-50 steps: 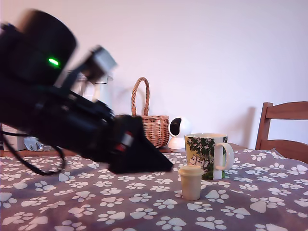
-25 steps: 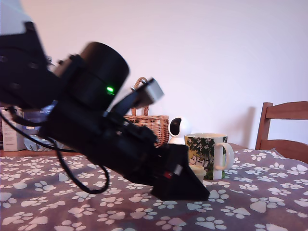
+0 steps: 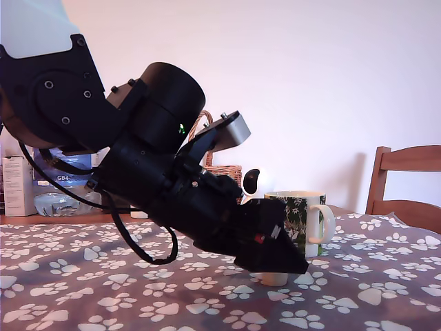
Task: Pick up the coffee capsules from the table one by one and drop them inside the nearest coffee cup
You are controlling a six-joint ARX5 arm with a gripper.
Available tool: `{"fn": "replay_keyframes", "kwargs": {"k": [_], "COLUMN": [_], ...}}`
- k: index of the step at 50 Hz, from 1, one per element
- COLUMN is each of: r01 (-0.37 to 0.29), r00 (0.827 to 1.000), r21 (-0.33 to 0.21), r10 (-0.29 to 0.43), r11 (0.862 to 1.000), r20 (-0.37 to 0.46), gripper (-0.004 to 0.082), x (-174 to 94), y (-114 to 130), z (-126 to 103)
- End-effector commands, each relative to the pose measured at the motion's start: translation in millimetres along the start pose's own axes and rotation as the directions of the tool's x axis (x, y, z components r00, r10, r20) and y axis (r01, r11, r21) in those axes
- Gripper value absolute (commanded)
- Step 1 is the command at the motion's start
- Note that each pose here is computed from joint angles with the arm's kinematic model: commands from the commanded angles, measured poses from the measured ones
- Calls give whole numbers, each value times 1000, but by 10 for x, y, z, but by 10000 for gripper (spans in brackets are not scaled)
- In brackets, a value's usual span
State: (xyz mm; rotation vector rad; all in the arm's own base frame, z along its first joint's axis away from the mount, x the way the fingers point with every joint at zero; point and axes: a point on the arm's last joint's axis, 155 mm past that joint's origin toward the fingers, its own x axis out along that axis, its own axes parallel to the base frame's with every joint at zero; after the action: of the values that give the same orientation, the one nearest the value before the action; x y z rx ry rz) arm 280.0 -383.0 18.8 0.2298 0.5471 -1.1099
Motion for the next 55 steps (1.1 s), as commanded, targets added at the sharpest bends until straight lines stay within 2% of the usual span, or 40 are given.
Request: {"fn": "replay_keyframes", "kwargs": {"k": [1,6,15,24,26,32,43,55], "r01": [1,-2,0,0,2,2,-4,-18], "r00": [999,999,998,998,998,997,993,991], "r21": [-8,-8,-11,-2,20,15,-21,-22], "r10": [-2,2,0,0,0,-1,1,15], "r11": [1000,1000,1000,1000,1000,1000,1000,1000], "r20": [-37,-39,-55,-59,-65,-73,-117,-133], "gripper": [438,321,253,86,74,73,74,74], "x": [51,51,49,48,47,45,-30,-219], "y": [-9,-2,-8,-8,-8,-10,8,52], "z": [-164,-171,-210,-222,-235,-254,-307,-192]}}
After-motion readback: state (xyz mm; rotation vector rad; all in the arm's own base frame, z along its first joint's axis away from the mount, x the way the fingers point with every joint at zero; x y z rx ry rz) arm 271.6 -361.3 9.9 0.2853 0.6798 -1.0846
